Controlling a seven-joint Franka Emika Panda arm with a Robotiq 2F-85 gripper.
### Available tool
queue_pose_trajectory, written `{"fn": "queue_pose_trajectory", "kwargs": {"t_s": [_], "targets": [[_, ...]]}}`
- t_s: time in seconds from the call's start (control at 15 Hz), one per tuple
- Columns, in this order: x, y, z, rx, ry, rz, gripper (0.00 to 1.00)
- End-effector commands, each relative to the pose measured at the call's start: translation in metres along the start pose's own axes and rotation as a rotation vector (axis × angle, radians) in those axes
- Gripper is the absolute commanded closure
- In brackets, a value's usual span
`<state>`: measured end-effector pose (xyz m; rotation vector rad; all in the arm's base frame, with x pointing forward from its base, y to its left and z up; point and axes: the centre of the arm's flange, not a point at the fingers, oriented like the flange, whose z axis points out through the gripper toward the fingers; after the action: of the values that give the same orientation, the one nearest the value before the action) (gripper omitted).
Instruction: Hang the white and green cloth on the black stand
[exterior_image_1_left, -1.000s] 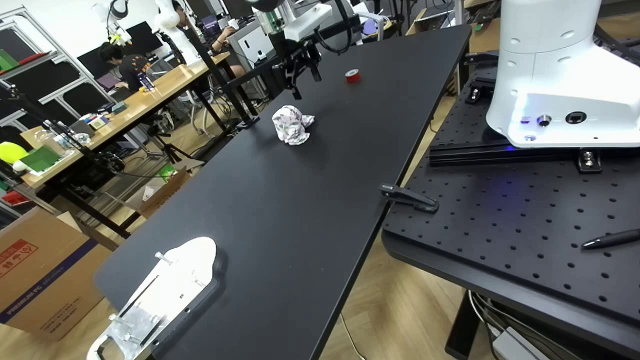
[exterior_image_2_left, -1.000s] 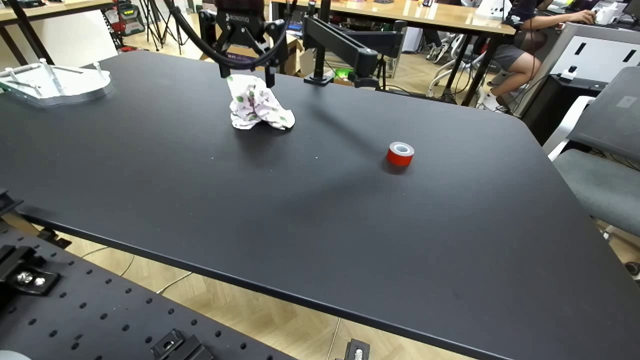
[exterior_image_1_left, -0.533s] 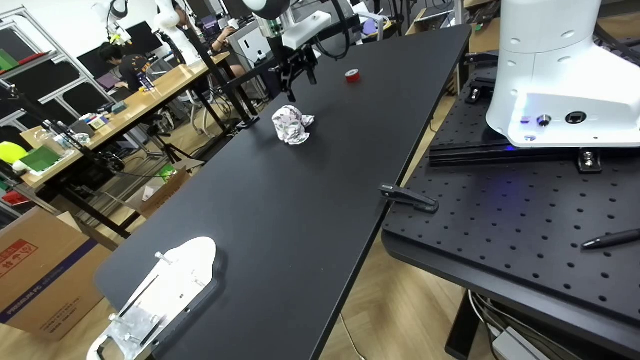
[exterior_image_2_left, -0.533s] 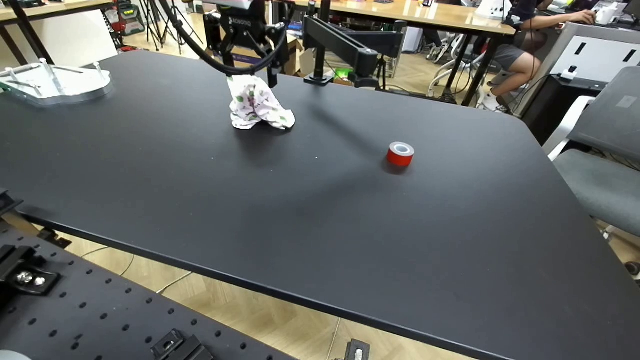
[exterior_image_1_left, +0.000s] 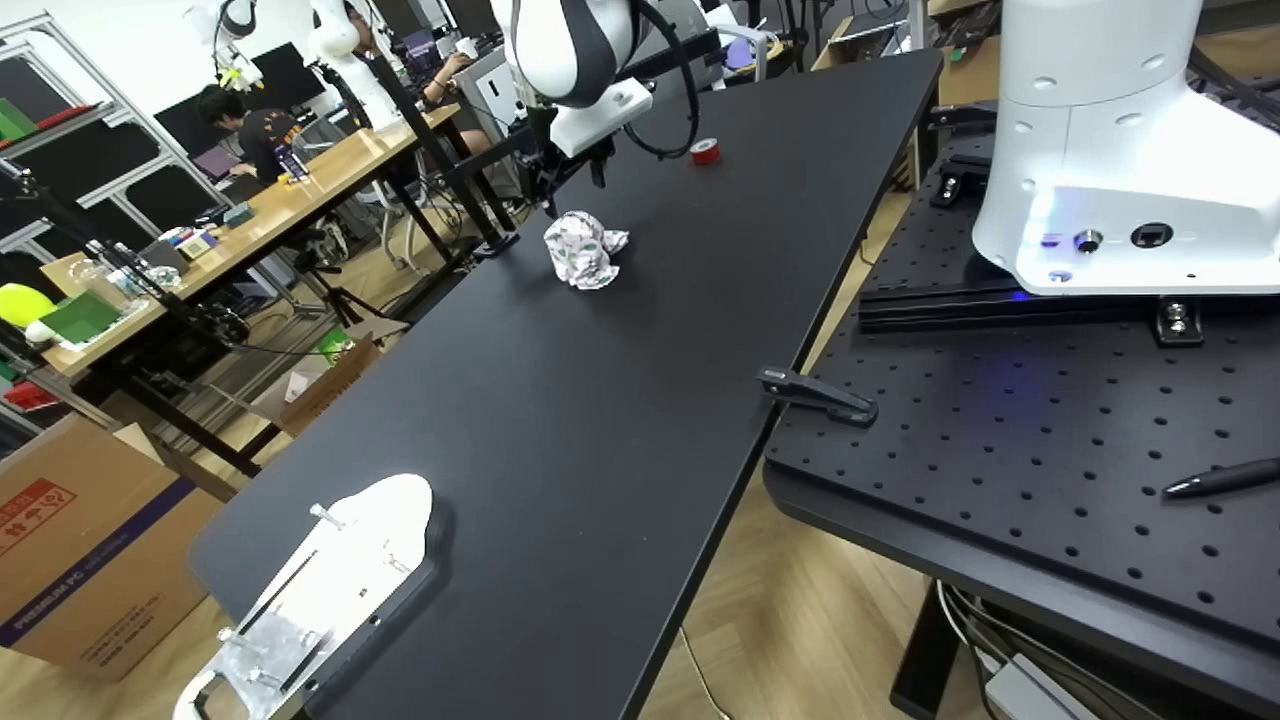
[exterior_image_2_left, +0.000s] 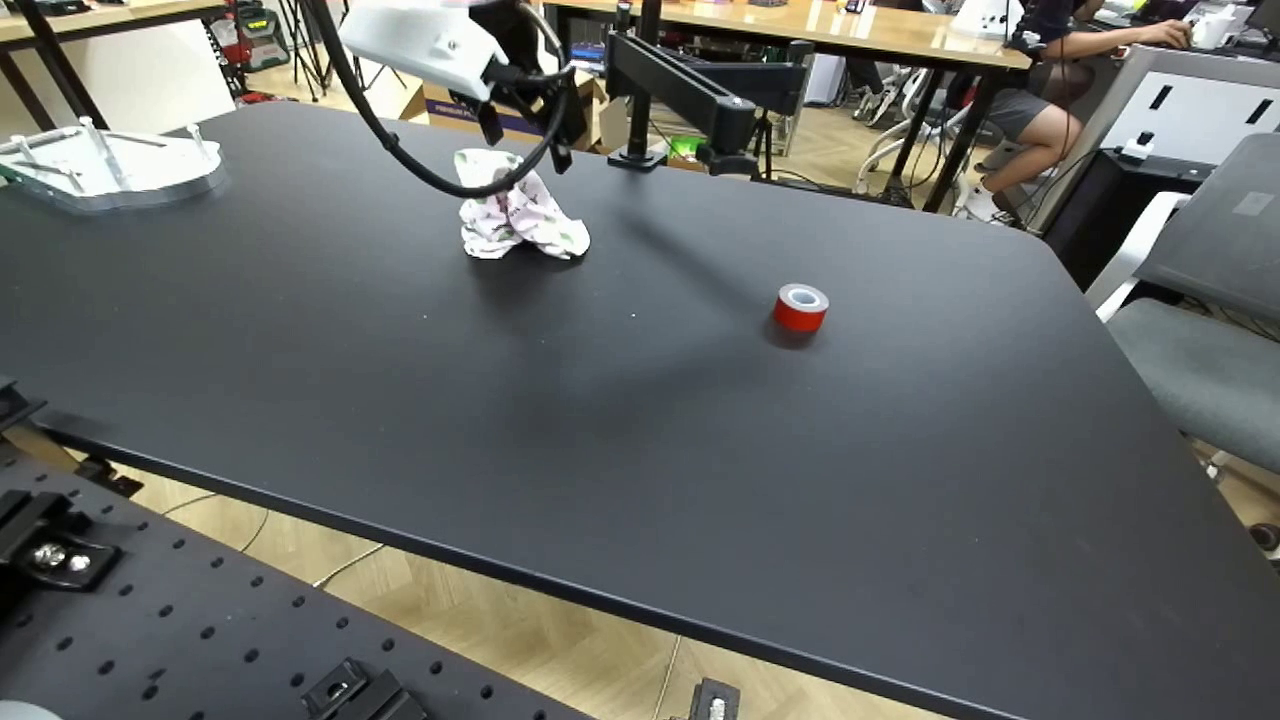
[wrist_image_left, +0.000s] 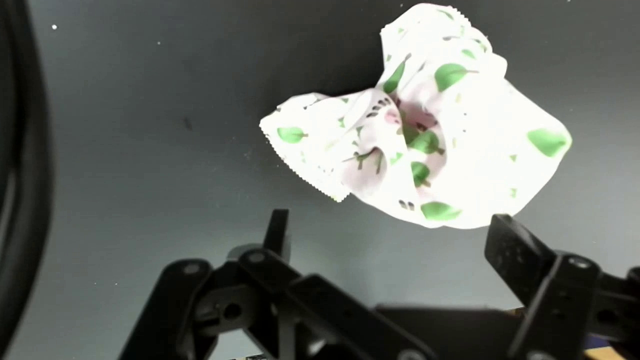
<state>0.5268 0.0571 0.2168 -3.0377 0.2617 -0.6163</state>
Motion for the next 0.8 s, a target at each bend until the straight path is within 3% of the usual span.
{"fn": "queue_pose_trajectory", "kwargs": {"t_s": [0.0,0.07,0.13,0.2,0.73], "targets": [[-0.001,-0.017,0.023,-0.053,-0.010,0.048,0.00],[-0.002,-0.019,0.028,-0.065,-0.023,0.046,0.00],[-0.004,-0.022,0.031,-0.067,-0.031,0.040,0.25],[-0.006,-0.026,0.033,-0.068,-0.047,0.036,0.25],[-0.013,-0.044,0.031,-0.053,-0.097,0.050,0.83]]}}
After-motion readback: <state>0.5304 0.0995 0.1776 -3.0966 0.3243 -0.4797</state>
